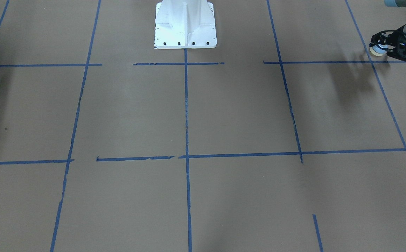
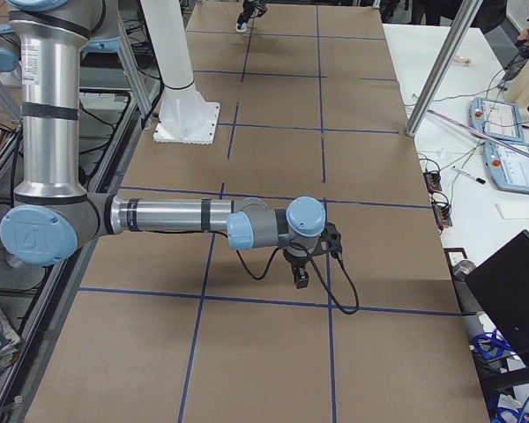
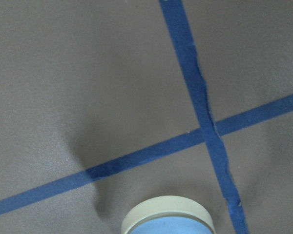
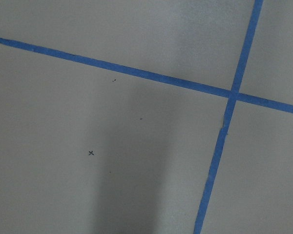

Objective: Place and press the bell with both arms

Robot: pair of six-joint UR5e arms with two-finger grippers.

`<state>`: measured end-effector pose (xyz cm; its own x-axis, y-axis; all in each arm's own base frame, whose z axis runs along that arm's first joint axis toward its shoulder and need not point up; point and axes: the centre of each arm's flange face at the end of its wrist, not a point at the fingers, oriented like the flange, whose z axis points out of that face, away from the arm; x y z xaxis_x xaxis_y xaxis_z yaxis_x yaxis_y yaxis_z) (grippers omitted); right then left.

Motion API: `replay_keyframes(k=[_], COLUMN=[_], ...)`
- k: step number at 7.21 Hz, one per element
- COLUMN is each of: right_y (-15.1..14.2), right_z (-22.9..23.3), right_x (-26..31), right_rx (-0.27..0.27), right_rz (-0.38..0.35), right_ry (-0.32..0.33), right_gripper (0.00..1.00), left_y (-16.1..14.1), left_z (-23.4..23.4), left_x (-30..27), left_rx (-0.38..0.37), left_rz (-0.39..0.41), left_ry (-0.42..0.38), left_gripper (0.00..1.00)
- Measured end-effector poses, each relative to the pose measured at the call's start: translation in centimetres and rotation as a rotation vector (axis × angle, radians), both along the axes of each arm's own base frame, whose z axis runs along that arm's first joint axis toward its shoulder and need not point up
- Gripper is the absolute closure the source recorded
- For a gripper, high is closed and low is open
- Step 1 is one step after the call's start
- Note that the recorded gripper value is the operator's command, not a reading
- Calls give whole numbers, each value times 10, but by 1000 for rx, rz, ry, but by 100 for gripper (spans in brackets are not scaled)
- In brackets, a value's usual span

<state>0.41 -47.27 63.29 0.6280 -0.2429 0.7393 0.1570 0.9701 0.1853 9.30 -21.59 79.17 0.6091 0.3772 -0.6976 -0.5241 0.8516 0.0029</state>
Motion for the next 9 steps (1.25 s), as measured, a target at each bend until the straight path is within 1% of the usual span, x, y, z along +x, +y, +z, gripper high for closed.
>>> replay_keyframes(k=[2, 3, 4, 5, 7, 8, 9], right_y=[0, 0, 0, 0, 0, 0, 0], right_z=[1, 1, 1, 2, 2, 3, 3], right_x=[0, 0, 0, 0, 0, 0, 0], right_rx=[-1, -2, -2, -3, -4, -5, -5], right_rz=[0, 0, 0, 0, 0, 0, 0], right_ry=[0, 0, 0, 1, 1, 1, 1], right_gripper=[0, 0, 0, 0, 0, 0, 0], left_y=[1, 1, 1, 1, 1, 1, 1], left_z=[0, 0, 0, 0, 0, 0, 0], left_x=[2, 3, 3, 3, 4, 4, 4], left_rx=[-1, -1, -1, -1, -2, -2, -3], left_rz=[8, 10, 12, 13, 14, 14, 12], left_ry=[-1, -1, -1, -2, -2, -2, -2], left_gripper=[2, 6, 13, 23, 38, 49, 72])
